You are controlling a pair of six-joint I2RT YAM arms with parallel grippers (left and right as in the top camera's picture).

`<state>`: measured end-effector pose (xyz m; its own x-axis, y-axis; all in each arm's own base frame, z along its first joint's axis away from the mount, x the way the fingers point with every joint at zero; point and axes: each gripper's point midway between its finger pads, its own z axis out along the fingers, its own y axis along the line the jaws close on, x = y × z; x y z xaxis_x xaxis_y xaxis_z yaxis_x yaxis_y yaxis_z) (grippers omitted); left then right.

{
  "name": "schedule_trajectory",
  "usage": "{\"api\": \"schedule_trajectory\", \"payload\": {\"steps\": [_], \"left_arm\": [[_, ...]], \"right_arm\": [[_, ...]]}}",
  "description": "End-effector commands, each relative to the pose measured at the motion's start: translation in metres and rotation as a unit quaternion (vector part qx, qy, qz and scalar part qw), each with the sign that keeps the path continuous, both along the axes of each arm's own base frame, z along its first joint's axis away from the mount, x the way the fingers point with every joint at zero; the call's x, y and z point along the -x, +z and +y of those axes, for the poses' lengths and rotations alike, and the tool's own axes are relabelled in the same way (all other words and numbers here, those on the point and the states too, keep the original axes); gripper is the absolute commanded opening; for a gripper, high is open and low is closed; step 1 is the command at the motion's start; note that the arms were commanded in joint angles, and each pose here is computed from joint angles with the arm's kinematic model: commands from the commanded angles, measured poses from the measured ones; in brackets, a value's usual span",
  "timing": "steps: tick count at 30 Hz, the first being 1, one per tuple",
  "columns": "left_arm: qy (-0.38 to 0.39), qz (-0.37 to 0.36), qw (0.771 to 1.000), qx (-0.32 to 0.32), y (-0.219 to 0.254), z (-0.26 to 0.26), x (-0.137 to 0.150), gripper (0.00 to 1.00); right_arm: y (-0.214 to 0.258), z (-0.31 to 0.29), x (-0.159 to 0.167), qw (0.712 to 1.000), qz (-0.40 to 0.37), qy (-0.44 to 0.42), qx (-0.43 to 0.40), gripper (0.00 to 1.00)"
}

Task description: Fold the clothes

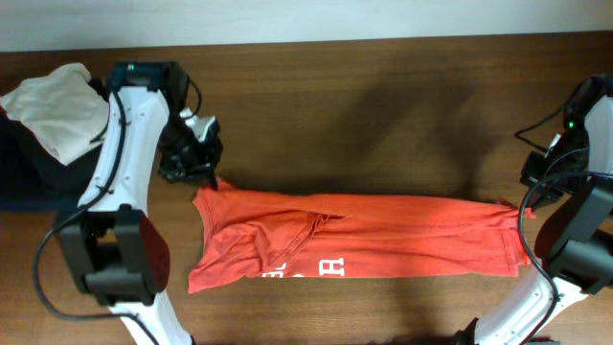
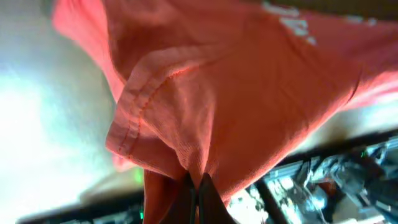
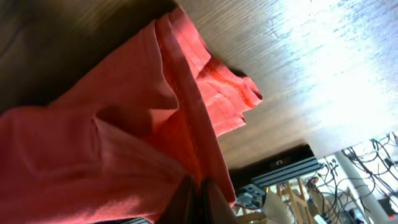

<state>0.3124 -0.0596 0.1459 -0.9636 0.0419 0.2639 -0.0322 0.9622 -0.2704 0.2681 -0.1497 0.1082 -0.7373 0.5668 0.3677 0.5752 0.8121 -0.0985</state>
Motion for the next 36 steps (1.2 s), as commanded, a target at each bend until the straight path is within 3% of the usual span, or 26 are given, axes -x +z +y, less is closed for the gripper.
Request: {"api": "schedule_trajectory", "payload": {"steps": [1, 8, 11, 13, 17, 21, 23, 25, 26, 28, 30, 36], "left_arm": [[-0.008, -0.010, 1.000, -0.004, -0.002, 0.004, 0.035, 0.01], [-0.038, 0.065, 0.997, 0.009, -0.065, -0.016, 0.093, 0.00], [-0.047, 0.099, 0.994, -0.028, -0.076, -0.001, 0.113, 0.00], [-0.041, 0.086, 0.995, -0.033, -0.080, -0.001, 0.107, 0.03], [-0.024, 0.006, 0.999, -0.032, -0.094, -0.005, 0.070, 0.11], [-0.018, -0.071, 0.997, -0.025, -0.102, -0.009, 0.033, 0.13], [-0.018, -0.077, 0.997, -0.023, -0.102, -0.010, 0.030, 0.13], [-0.018, -0.083, 0.996, -0.021, -0.102, -0.011, 0.027, 0.13], [-0.015, -0.094, 0.995, -0.009, -0.097, -0.015, 0.020, 0.13], [-0.013, -0.137, 0.990, 0.004, -0.075, -0.021, -0.007, 0.13], [-0.013, -0.170, 0.985, 0.007, -0.053, -0.023, -0.027, 0.13], [-0.013, -0.163, 0.986, 0.007, -0.051, -0.023, -0.025, 0.13]], "right_arm": [[0.000, -0.003, 0.013, 1.000, 0.022, 0.005, 0.016, 0.04], [-0.021, -0.018, 0.039, 0.993, 0.085, -0.002, 0.079, 0.04], [-0.028, -0.023, 0.047, 0.993, 0.090, -0.017, 0.076, 0.10], [-0.028, -0.031, 0.053, 0.992, 0.091, -0.043, 0.078, 0.12], [-0.030, -0.032, 0.053, 0.993, 0.084, -0.057, 0.068, 0.31], [-0.032, -0.031, 0.050, 0.993, 0.076, -0.060, 0.065, 0.34], [-0.033, -0.030, 0.047, 0.994, 0.070, -0.062, 0.063, 0.50], [-0.038, -0.019, 0.037, 0.998, 0.039, -0.041, 0.015, 0.58], [-0.047, -0.007, 0.030, 0.999, 0.009, -0.019, -0.031, 0.63], [-0.065, -0.001, 0.033, 0.999, 0.002, -0.002, -0.048, 0.75], [-0.081, 0.002, 0.038, 0.999, -0.003, 0.013, -0.053, 0.80], [-0.098, -0.007, 0.031, 0.999, -0.025, 0.033, -0.030, 0.82]]}}
